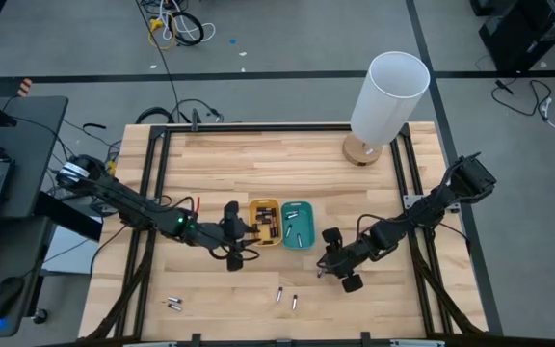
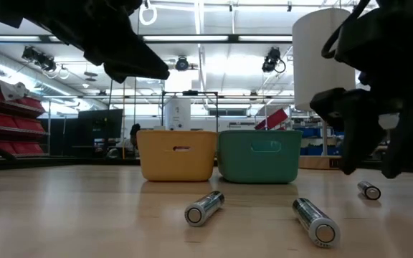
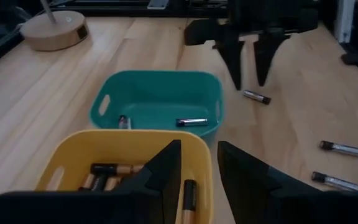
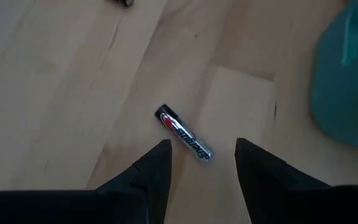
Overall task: Sort batteries
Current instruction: Put the silver battery into the green bin
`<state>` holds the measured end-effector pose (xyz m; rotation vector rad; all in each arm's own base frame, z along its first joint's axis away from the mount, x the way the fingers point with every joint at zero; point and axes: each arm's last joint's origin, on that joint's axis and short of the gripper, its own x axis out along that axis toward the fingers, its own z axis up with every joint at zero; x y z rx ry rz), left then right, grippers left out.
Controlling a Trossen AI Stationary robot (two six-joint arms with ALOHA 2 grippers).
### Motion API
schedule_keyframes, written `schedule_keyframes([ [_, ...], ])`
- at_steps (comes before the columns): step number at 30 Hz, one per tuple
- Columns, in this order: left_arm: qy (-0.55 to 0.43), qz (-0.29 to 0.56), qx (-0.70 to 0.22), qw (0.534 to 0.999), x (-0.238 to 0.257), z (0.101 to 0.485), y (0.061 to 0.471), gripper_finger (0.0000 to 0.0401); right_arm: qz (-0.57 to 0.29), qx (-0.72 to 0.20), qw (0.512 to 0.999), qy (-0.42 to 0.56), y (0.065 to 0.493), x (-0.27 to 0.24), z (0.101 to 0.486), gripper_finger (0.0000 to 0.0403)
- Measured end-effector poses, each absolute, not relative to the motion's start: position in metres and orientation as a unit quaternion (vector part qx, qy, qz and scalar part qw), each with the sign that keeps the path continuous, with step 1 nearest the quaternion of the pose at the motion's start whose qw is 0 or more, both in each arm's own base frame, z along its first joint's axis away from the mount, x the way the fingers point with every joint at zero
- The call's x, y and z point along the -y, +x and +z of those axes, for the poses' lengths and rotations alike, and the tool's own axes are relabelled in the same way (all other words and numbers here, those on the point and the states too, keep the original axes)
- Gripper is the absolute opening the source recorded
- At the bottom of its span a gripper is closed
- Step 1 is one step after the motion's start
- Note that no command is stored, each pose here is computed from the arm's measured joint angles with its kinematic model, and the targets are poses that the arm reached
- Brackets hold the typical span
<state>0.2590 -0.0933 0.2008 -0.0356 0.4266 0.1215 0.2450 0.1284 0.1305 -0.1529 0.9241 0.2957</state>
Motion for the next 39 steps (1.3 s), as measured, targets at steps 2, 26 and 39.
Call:
schedule_keyframes([
  [2,-0.027,0.045,-0.204,0.978,0.095,0.203,0.260,0.0119,0.140,-0.444,0.883,-0.068,0.245,-0.129,0.131,0.0163],
  [26,-0.047,0.023,-0.134,0.990,0.104,0.193,0.281,0.0119,0.157,-0.440,0.882,-0.066,0.257,-0.130,0.109,0.0057],
  [39,-0.061,0.016,-0.112,0.992,0.107,0.169,0.298,0.0140,0.090,-0.355,0.931,-0.003,0.269,-0.127,0.130,0.0007],
])
